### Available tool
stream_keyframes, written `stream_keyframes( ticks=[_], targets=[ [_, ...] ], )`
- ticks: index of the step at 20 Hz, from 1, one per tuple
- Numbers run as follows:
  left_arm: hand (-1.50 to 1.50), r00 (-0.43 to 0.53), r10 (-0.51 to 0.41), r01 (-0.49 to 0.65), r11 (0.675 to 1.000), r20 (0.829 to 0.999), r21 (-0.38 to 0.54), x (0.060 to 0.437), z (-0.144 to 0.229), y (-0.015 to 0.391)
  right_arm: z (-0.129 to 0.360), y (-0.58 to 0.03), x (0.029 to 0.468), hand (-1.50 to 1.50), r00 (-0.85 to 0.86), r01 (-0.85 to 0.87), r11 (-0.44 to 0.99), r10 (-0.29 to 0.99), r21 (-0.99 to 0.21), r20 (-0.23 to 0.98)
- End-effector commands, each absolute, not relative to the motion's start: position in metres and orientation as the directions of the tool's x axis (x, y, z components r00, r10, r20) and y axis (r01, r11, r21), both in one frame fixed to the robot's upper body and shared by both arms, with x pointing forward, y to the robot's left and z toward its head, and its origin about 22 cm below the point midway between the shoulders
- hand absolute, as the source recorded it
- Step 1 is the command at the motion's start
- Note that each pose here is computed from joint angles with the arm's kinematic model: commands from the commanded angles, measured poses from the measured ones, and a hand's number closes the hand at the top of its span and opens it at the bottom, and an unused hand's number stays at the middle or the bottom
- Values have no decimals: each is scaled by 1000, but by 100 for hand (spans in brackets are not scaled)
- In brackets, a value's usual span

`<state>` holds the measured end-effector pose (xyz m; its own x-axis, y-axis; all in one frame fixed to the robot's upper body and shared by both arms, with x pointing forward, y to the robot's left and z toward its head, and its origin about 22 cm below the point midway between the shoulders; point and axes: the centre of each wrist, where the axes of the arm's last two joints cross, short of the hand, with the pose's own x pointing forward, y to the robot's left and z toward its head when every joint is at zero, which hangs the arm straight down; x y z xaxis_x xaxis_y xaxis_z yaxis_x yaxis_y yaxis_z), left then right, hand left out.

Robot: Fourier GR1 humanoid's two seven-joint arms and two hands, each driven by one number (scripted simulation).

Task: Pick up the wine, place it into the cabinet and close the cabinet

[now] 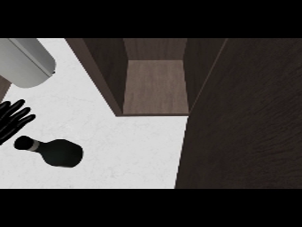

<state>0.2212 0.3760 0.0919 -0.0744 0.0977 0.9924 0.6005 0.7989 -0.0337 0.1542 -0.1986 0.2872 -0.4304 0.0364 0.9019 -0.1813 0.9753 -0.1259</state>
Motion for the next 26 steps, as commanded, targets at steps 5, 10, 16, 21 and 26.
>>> stream_keyframes(
  ticks=[5, 10, 16, 21, 26],
  targets=[
    [-150, -50, 102, 615, 787, 994, -50, 222, 41, 389, 286, -200, 139, -150, -430, -244, 965, -24, -90, 903],
    [-150, -12, 68, 606, 794, 998, -47, 240, 12, 374, 289, -194, 127, -150, -415, -269, 957, -14, -108, 910],
    [-150, 13, 62, 577, 814, 998, -58, 249, -5, 400, 280, -204, 116, -150, -430, -261, 958, -5, -119, 903],
    [-150, 39, 46, 583, 810, 998, -60, 243, -34, 381, 291, -209, 131, -150, -442, -250, 961, -4, -119, 897],
    [-150, 50, 60, 578, 812, 997, -78, 255, -45, 383, 293, -197, 135, -150, -441, -267, 957, -17, -114, 897]
  ],
)
